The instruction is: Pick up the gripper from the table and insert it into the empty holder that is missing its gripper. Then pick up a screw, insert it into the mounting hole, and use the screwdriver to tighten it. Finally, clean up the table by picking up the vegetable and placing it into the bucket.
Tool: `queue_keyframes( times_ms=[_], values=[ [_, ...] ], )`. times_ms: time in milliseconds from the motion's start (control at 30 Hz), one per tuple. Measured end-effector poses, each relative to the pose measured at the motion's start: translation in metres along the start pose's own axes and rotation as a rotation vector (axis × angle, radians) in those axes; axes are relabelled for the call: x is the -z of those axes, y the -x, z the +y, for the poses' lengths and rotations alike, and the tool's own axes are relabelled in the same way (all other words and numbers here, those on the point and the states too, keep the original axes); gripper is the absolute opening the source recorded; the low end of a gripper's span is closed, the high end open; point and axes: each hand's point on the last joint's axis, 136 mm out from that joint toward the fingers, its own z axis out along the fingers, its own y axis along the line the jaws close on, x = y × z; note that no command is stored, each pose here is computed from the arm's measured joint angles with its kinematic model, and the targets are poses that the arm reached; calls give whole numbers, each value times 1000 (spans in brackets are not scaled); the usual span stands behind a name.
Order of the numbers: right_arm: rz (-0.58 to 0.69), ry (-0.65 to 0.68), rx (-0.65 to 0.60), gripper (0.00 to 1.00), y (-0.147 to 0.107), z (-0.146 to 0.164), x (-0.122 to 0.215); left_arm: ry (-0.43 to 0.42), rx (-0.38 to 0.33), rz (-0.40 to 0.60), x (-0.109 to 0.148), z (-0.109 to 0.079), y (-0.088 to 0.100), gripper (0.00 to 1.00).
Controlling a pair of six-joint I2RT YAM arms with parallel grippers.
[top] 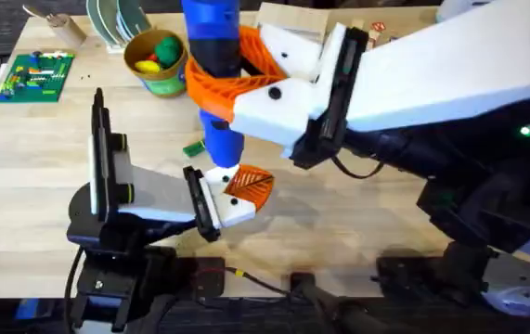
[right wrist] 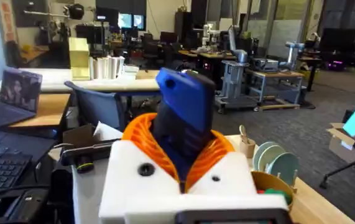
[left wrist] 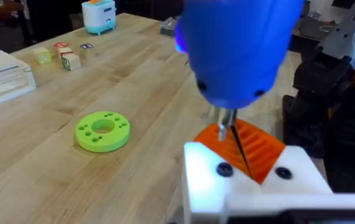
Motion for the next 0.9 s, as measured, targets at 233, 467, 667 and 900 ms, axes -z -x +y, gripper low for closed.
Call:
queue_keyframes(
  times_ms=[233, 467, 667, 900],
  values=[
    [-3, 19, -11, 24, -3, 6, -4, 0, 0, 0, 0, 0, 0, 13],
    [2, 20, -13, 24, -5, 7, -5, 0, 0, 0, 0, 0, 0, 13],
    [17, 20, -23, 24, -11, 6, -6, 0, 0, 0, 0, 0, 0, 13],
    [45, 17, -44, 24, -23, 5, -9, -3, 0, 0, 0, -1, 0, 13]
  ],
)
